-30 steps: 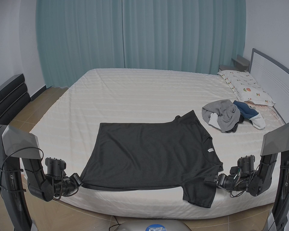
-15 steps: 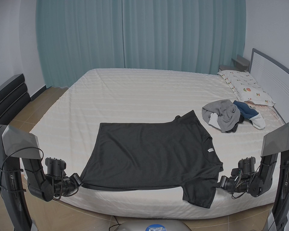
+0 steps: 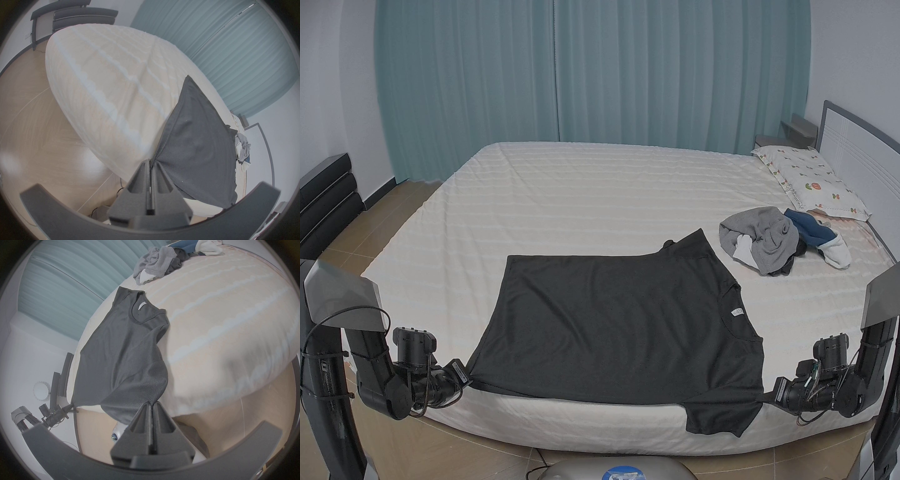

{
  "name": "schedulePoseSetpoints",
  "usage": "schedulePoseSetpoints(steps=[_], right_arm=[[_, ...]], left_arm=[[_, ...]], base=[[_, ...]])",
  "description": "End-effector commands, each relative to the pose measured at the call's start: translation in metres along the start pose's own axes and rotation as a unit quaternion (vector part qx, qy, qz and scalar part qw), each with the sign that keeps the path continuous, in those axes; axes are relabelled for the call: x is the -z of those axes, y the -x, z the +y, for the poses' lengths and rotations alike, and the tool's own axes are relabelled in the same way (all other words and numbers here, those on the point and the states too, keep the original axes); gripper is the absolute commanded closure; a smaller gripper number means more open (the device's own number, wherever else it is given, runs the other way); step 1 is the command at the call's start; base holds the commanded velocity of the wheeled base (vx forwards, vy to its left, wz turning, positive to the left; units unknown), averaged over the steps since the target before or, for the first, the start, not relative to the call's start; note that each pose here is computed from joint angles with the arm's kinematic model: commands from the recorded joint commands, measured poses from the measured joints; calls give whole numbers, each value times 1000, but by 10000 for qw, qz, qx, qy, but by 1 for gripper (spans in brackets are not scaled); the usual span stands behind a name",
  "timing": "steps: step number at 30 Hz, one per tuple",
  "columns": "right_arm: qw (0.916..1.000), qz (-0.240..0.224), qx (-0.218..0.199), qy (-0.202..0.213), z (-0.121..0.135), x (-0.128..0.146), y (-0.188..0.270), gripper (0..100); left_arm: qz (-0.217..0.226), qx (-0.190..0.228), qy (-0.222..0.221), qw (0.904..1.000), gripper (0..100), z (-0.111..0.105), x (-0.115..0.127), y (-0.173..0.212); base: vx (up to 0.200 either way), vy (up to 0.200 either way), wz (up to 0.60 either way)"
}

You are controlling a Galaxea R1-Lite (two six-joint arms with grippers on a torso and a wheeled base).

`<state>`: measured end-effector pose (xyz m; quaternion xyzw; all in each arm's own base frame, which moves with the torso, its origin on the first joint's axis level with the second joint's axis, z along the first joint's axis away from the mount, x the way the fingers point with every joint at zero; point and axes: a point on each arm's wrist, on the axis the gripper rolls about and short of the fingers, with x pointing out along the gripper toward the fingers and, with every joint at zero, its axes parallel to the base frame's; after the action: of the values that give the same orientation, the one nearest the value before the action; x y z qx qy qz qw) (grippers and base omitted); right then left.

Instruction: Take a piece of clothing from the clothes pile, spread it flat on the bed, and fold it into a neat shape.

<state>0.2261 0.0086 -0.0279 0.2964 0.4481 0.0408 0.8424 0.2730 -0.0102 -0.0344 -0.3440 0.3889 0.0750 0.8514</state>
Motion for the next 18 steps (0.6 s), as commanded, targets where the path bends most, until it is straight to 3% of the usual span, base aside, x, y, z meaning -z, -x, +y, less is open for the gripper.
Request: schedulePoseSetpoints(steps=[1,4,9,18], right_arm=[[10000,6,7,-14,0,7,18,100],[9999,87,74,18,-3,13,25,100],[9999,66,90,125,-2,18,34,100],[9990,345,219,164,-2,24,42,100]], left_arm=[[-66,31,-39,10000,100,2,3,4],[-242,153,-220,9993,100,4,5,11],[-164,64,-773,9969,100,13,16,19],[-178,-276,-1137,9930,100,19,21,25]], base=[[0,0,0],[0,0,0],[0,0,0],[0,0,0]])
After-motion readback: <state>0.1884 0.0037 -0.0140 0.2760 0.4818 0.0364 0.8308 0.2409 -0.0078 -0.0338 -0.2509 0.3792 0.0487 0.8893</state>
